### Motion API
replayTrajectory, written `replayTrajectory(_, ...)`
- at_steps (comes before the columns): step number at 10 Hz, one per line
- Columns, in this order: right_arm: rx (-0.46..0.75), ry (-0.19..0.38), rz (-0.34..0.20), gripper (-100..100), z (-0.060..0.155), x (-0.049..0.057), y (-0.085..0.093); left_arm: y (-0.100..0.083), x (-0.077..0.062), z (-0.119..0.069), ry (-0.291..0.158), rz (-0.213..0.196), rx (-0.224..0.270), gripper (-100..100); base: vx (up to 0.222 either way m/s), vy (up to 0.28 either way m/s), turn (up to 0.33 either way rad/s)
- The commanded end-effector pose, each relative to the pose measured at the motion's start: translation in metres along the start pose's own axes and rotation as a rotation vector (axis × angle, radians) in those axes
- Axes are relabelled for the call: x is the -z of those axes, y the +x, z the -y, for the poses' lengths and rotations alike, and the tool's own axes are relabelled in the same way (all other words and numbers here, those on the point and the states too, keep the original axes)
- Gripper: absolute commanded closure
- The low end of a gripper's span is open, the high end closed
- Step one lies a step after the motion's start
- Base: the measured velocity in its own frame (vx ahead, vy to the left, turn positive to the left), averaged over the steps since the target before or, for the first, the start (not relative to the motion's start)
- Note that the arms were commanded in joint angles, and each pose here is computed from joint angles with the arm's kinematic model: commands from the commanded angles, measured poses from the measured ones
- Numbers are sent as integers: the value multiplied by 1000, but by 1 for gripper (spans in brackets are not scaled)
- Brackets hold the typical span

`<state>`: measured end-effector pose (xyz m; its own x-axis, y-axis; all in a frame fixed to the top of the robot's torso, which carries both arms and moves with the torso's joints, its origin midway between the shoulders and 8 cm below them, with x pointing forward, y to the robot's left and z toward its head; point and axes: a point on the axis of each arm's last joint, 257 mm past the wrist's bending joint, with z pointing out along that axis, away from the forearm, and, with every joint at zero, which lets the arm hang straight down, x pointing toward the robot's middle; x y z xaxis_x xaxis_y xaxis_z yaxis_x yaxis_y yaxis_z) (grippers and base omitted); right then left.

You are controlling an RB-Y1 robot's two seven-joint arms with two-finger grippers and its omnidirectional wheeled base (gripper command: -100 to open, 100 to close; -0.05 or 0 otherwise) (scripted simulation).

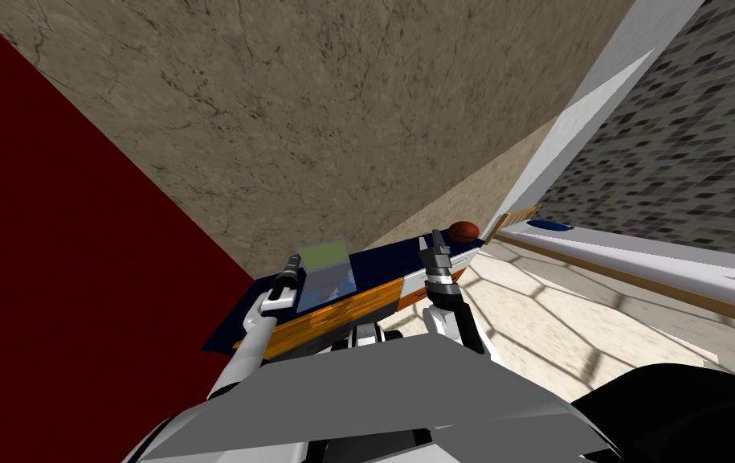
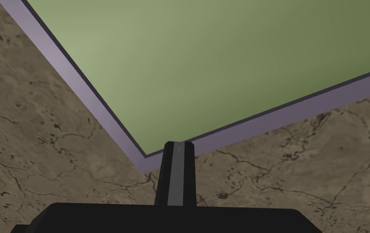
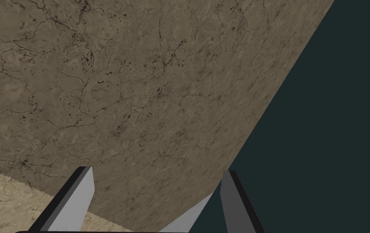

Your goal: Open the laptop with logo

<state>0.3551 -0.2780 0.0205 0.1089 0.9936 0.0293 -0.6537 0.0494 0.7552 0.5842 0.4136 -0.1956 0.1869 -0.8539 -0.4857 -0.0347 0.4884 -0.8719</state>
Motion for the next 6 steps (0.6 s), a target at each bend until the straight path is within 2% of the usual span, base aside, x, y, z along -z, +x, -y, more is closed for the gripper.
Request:
replayTrajectory(1,0,0,0,0,0,0,0,1,2,-9,22,-2,3,100,12,-46,55)
replayTrajectory(2,0,0,0,0,0,0,0,0,2,-1,51,1,3,100,7,-23,1)
replayTrajectory(3,0,0,0,0,0,0,0,0,2,0,55,2,3,100,0,0,0)
replayTrajectory(5,0,0,0,0,0,0,0,0,5,-13,62,2,7,100,12,-40,66)
replayTrajectory(6,0,0,0,0,0,0,0,-1,6,-5,91,5,7,100,8,-23,-5)
